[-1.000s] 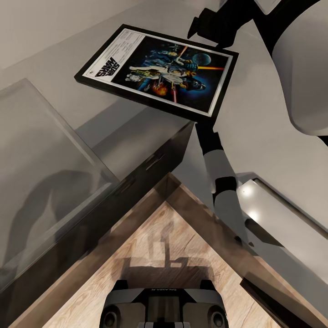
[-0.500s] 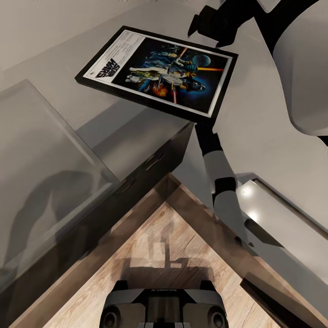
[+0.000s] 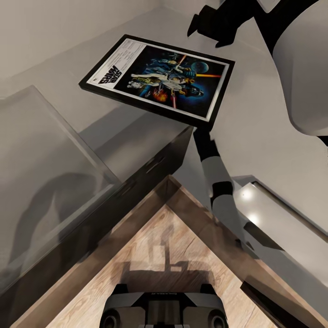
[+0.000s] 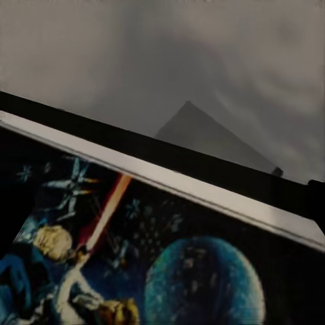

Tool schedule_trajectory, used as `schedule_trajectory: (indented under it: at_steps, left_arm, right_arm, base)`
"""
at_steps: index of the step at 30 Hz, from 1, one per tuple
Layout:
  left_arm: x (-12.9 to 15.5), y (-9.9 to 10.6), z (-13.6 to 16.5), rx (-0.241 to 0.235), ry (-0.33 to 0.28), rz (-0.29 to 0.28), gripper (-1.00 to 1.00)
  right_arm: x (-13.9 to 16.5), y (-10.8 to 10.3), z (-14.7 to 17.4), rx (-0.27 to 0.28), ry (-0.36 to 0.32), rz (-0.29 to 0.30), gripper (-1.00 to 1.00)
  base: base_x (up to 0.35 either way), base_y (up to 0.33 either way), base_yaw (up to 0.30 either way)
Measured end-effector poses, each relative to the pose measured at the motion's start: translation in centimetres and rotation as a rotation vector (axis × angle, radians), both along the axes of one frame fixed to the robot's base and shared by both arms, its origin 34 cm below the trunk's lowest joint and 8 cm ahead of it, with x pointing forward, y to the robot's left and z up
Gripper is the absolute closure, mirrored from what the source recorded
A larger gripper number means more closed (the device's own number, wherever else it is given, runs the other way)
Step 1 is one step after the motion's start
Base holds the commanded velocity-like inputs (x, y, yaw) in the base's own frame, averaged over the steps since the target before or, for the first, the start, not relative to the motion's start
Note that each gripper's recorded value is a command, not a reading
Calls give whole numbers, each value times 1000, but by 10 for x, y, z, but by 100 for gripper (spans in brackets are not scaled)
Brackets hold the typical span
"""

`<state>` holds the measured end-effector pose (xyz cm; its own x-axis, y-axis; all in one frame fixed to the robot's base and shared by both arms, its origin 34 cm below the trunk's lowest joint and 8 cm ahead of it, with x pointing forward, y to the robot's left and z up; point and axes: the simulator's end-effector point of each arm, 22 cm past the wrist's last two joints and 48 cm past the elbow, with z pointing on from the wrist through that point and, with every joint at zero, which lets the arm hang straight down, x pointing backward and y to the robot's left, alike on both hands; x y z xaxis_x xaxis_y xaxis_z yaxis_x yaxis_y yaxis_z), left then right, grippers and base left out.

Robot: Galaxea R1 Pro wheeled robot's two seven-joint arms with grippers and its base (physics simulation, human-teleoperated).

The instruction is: Pick up the poster from the kitchen countertop and hang it on one of the wall nails in the kitchen.

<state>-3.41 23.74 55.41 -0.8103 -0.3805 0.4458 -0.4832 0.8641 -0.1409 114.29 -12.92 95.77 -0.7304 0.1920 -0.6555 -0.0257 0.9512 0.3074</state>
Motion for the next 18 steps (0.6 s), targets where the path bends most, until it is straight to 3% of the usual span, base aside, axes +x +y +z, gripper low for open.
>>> schedule_trajectory:
  at_steps: [18]
  left_arm:
    - [10, 1, -5, 2, -31, 2, -100]
  right_arm:
    - [-6, 2, 16, 6, -16, 3, -100]
  base:
    - [0, 0, 0]
